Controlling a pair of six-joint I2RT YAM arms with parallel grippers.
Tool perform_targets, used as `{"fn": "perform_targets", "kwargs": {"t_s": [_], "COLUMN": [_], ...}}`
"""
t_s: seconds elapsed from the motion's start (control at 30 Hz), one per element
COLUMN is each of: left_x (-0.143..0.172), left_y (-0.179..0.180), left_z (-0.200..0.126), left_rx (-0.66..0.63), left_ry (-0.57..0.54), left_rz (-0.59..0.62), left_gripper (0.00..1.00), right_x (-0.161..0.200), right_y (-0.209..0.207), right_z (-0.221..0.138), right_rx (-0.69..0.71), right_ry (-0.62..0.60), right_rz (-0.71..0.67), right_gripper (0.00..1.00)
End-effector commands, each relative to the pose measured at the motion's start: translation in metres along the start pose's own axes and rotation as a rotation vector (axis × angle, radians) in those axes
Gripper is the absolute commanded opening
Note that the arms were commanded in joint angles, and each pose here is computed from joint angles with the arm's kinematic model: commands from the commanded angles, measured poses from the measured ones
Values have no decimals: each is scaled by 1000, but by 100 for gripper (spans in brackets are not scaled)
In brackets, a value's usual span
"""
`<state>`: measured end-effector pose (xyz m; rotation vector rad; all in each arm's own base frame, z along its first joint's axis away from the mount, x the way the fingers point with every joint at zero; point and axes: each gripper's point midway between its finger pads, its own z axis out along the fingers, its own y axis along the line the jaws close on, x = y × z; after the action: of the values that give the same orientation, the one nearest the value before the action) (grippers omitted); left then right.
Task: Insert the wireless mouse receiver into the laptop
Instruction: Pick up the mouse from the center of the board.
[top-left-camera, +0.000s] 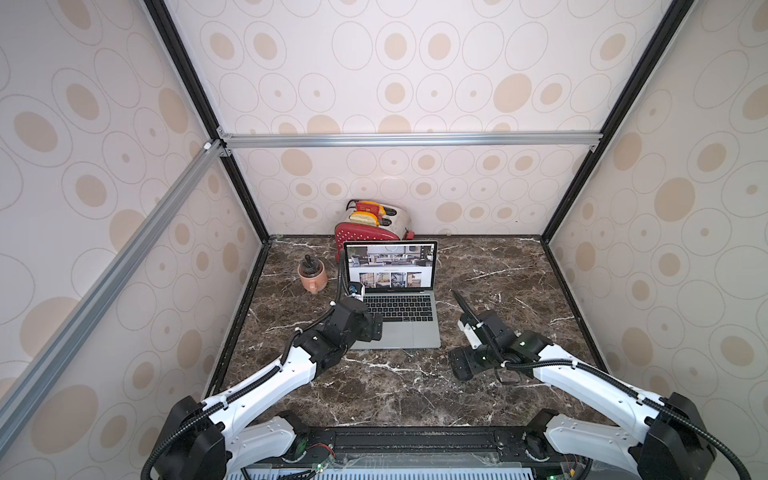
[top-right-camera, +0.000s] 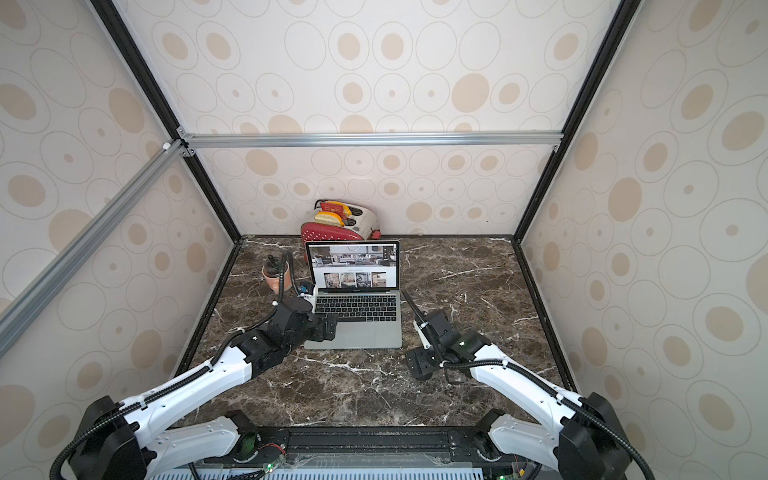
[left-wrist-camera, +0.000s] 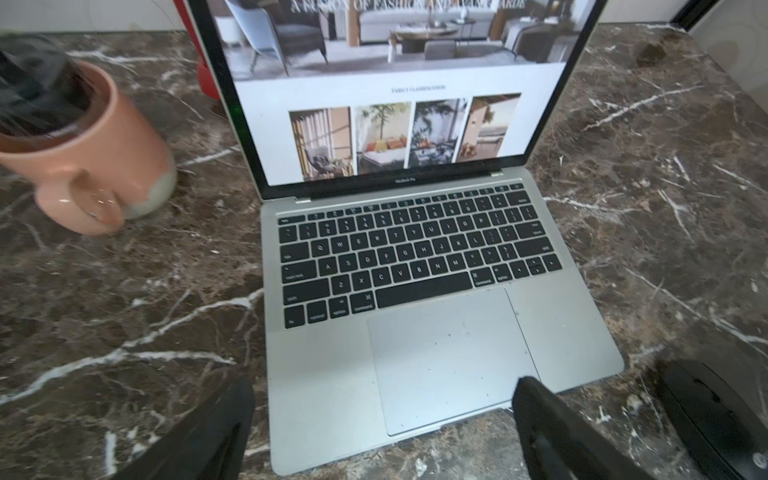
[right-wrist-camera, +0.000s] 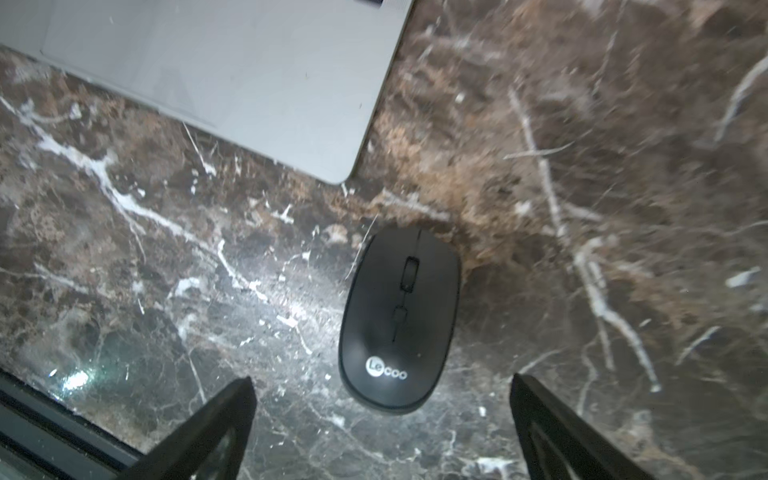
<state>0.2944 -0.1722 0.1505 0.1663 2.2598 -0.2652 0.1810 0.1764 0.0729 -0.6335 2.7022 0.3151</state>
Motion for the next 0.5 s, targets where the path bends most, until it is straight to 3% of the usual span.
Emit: {"fn": "perform_targets", "kwargs": {"t_s": [0.0, 0.23, 0.47], "left_x": [18, 19, 17], "left_y": [-16, -29, -29], "left_z": [4, 6, 8], "left_rx": [89, 161, 148], "left_ry": [80, 80, 83], "left_rz": [-31, -14, -3], "left_gripper": [99, 99, 99], "right_x": [22, 24, 20], "right_y": [4, -9, -17], "right_z": [14, 34, 42], "right_rx": [-7, 84, 138], "right_ry": [73, 77, 64], "right_rz": [71, 60, 66], "right_gripper": [97, 93, 78]}}
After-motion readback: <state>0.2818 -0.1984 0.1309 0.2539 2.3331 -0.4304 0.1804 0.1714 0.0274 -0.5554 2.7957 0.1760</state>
